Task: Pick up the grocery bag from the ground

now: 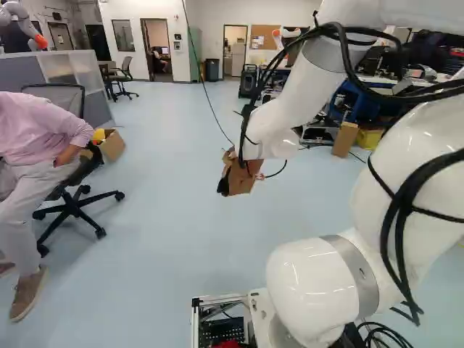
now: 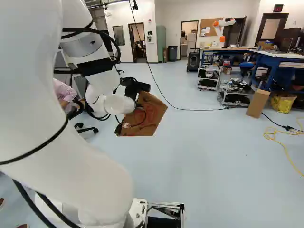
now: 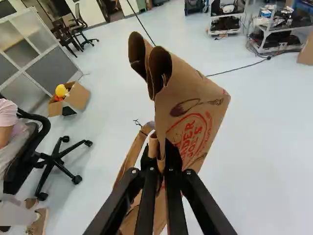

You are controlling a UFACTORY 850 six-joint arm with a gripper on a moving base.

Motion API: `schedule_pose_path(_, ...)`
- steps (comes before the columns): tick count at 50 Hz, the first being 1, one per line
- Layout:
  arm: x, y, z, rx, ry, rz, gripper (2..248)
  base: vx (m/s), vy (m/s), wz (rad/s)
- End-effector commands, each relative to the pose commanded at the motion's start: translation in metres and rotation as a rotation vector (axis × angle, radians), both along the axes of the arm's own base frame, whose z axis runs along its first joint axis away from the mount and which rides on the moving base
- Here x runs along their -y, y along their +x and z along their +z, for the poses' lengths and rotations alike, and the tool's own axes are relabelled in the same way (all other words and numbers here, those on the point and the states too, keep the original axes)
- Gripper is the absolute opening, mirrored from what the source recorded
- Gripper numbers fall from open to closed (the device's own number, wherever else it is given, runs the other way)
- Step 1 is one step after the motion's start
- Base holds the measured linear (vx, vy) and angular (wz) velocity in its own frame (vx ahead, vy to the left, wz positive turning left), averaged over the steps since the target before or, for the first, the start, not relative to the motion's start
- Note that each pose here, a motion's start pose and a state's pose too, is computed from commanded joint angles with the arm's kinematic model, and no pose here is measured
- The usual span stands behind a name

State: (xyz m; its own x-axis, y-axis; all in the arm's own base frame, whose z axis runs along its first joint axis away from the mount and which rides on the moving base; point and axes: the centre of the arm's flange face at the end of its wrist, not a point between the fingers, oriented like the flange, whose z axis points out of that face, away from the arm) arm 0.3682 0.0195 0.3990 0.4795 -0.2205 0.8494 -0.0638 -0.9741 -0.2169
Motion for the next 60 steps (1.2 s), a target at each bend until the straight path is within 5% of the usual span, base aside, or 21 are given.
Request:
schedule_pose_path(31, 0.014, -0.066, -0.022, 0.121, -0.149, 0.035, 24, 0.000, 0.000, 0.000)
schedule_pose_path(60, 0.019, -0.095, -0.032, 0.171, -0.217, 0.044, 24, 0.000, 0.000, 0.000)
